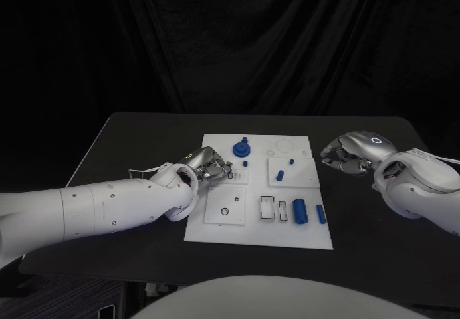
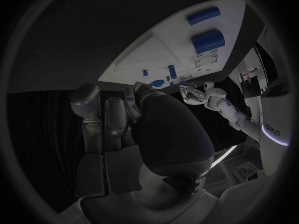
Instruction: Assemble the parts on the task board
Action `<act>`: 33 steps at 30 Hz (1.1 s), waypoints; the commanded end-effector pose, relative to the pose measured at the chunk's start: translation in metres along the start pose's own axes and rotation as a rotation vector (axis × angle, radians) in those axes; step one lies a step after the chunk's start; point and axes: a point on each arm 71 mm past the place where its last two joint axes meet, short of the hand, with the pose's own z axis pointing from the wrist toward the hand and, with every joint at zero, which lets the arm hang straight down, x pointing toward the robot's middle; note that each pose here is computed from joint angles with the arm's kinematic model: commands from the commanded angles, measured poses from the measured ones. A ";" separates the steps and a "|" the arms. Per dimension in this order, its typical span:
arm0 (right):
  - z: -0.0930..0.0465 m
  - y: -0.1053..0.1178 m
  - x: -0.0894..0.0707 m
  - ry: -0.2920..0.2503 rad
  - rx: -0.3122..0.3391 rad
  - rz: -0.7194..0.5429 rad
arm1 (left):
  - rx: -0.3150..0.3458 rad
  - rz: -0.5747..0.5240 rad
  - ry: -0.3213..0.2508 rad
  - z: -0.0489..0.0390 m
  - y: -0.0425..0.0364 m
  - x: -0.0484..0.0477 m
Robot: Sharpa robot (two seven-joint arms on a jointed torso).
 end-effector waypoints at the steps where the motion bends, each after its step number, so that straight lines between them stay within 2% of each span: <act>1: 0.000 0.000 0.000 -0.014 0.002 0.000 | 0.018 0.005 0.012 0.0007 -0.0018 0.0029; 10: 0.000 0.000 0.000 -0.010 0.004 -0.001 | 0.021 0.010 0.031 0.0012 -0.0014 0.0063; 20: 0.000 -0.001 0.001 -0.004 0.008 -0.002 | 0.007 0.024 0.052 0.0038 0.0038 0.0088; 33: -0.001 -0.001 0.003 0.003 0.012 -0.002 | -0.004 0.026 0.073 0.0026 0.0053 0.0131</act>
